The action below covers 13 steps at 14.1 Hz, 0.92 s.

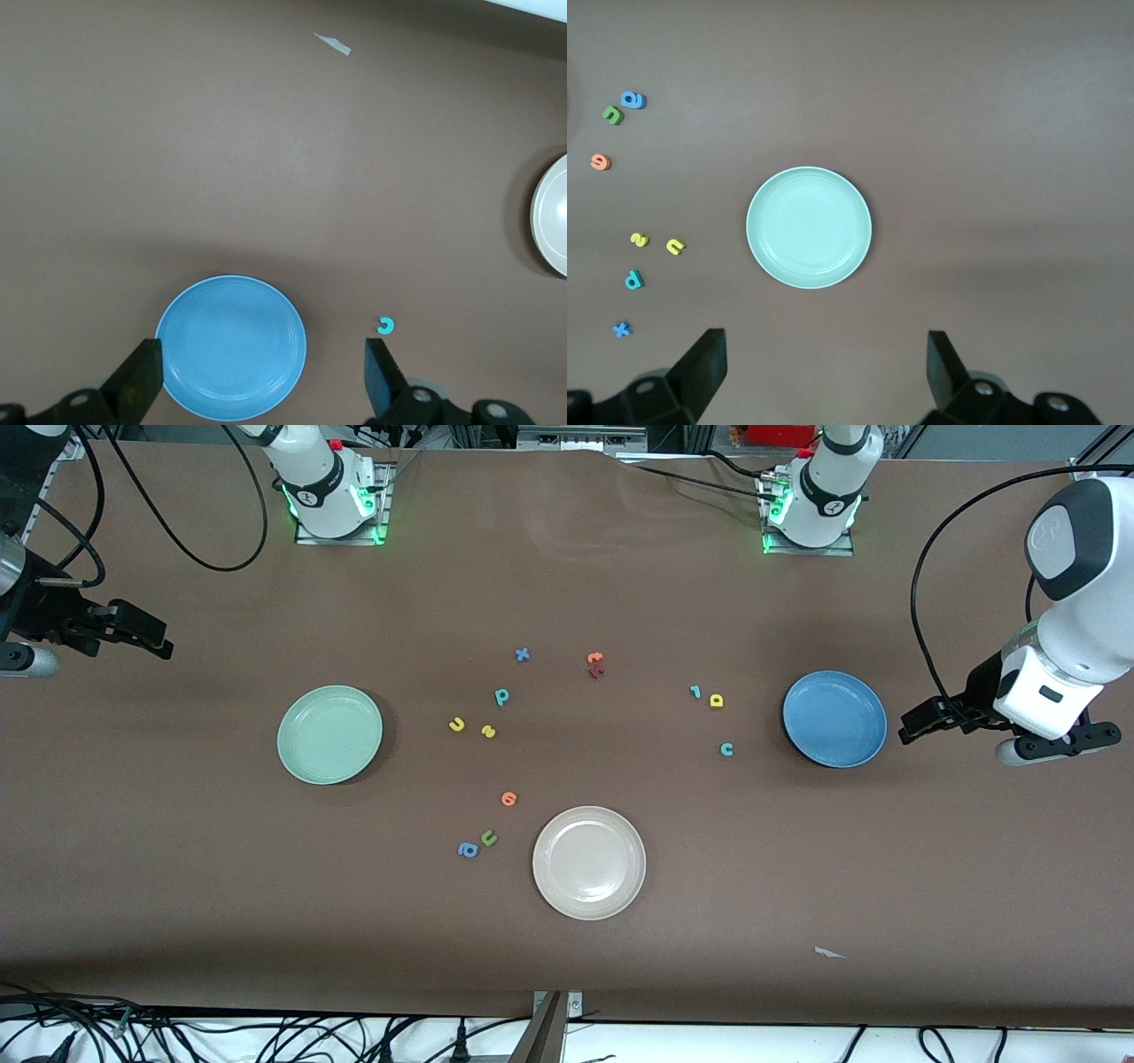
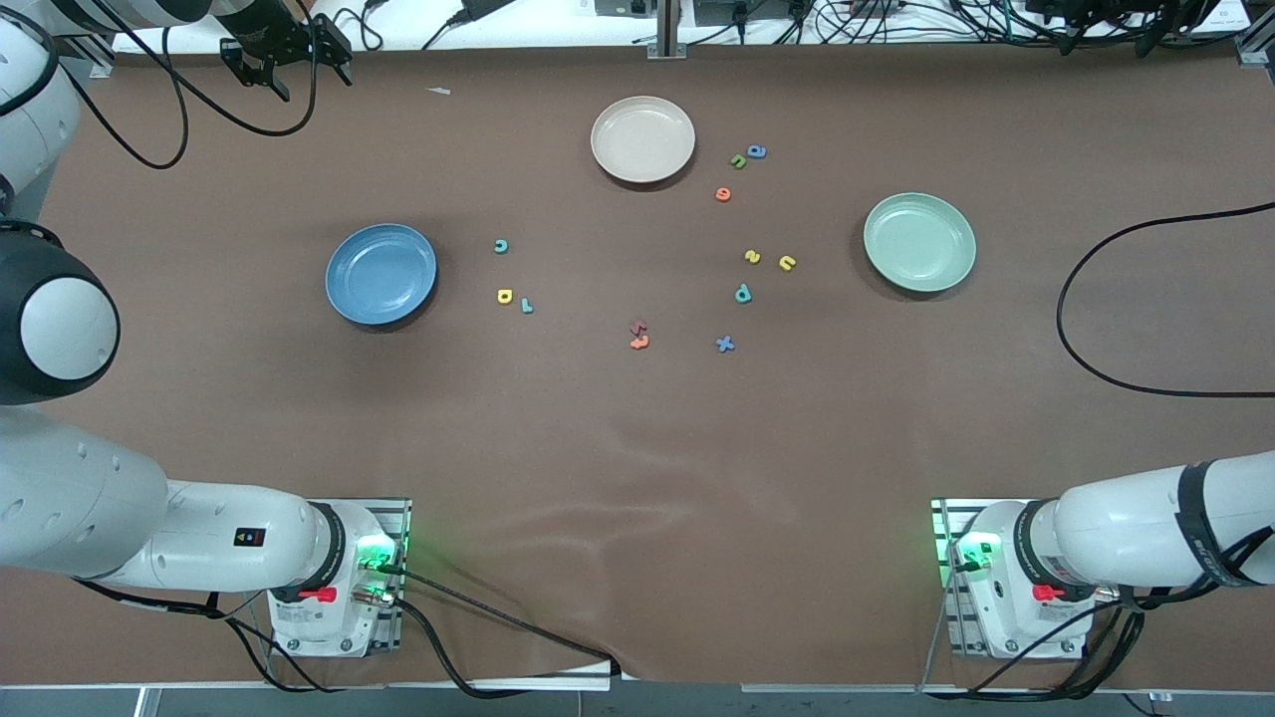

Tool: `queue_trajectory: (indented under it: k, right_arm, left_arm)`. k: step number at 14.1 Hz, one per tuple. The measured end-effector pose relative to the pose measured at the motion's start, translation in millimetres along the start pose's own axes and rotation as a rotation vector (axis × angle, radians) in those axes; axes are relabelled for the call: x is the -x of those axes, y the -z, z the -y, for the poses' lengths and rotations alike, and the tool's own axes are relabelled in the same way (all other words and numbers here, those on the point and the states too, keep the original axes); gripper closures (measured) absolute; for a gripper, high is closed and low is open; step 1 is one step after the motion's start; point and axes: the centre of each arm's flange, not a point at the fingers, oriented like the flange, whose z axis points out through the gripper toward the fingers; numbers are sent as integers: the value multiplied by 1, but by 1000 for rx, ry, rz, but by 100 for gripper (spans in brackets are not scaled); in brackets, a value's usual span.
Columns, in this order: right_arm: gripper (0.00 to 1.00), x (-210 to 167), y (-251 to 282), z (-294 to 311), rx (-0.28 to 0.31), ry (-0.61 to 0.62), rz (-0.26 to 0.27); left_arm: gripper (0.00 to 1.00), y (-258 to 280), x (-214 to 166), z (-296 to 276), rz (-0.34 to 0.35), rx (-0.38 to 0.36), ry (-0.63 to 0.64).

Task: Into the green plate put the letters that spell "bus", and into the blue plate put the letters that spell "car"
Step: 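Reach the right gripper to yellow c while the left gripper reaches yellow letter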

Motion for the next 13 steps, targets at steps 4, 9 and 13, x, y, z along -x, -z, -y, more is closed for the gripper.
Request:
queue_trajectory:
  k: [4,9,13]
  right_arm:
    - [0,-7,-16,8,4,10,30]
    - [0,-27,-97,117,40,43,101]
    - [0,-22,-170,188,67,-12,105]
  left_arm:
    - [0,-3,1,2,15,-3,4]
    - [0,-4,2,2,27,-6,5]
    - [0,-10,7,-9,50,-9,15]
